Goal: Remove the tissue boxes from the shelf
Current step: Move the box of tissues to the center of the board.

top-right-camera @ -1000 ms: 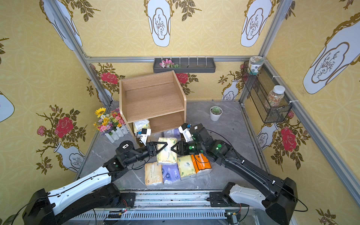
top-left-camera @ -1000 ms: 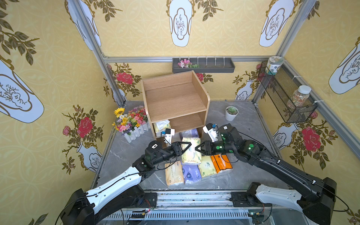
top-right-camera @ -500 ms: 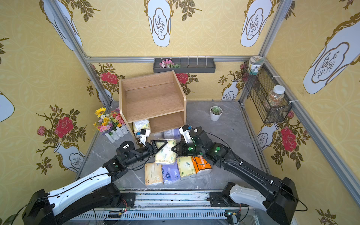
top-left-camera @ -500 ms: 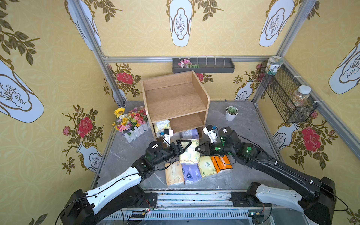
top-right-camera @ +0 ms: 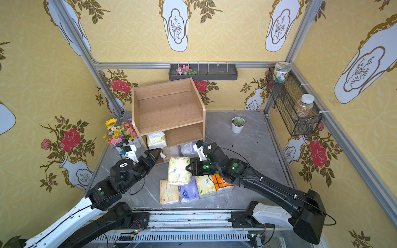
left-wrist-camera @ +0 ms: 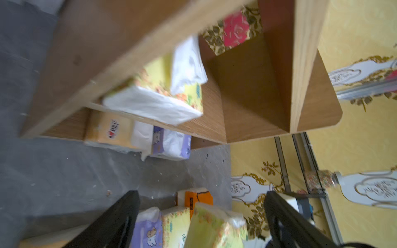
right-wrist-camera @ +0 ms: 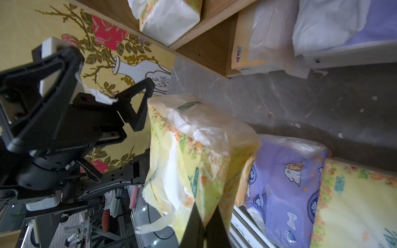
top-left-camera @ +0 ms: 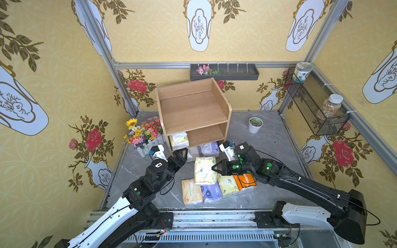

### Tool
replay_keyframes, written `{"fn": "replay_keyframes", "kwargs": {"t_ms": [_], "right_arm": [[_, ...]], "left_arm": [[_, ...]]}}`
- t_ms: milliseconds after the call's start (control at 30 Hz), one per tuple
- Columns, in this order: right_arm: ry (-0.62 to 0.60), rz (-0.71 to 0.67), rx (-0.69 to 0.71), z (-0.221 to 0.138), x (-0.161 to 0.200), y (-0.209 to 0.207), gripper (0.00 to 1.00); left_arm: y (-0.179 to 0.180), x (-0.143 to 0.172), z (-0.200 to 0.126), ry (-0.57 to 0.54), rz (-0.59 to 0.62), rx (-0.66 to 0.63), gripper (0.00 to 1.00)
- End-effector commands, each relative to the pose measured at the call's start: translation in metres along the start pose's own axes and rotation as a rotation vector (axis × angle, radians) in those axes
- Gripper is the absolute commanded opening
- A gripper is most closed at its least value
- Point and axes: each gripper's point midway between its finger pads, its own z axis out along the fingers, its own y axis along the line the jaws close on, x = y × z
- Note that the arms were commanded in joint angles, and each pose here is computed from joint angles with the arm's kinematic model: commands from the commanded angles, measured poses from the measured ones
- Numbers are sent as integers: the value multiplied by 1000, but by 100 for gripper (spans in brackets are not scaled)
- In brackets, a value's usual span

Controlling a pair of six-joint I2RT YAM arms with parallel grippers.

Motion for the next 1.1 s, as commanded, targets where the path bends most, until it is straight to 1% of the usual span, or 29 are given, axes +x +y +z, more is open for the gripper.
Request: {"fn": "replay_keyframes", "kwargs": {"t_ms": [0,167,400,467,533,567,667,767,933,1067], "right_arm": [[-27,-33,-51,17,-2,25,0],[20,-51,-65,50,17,39,0],[54,-40,11,86,32,37,0],[65,-29,31,97,34,37,0],[79,-31,37,109,38,39,0],[85,-34,48,114,41,38,0],[96,-39,61,130,46,39,0],[100,-28,75,146,50,37,0],[115,-10,108,176,56,35,0],[136,14,148,195,59,26,0]], "left_arm": [[35,-29,-17,-147,53,-170,96],[36,-42,-24,-188,63,-188,97],[55,-46,-26,-239,19,-229,96],[57,-45,-22,-231,-4,-197,97],[55,-43,-14,-201,-30,-152,97],[57,-44,-11,-186,-44,-150,98],[71,-54,-4,-177,-68,-190,98],[80,-62,-1,-179,-94,-201,99],[94,-77,-5,-226,-139,-232,99],[95,-81,-9,-244,-153,-225,99]]}}
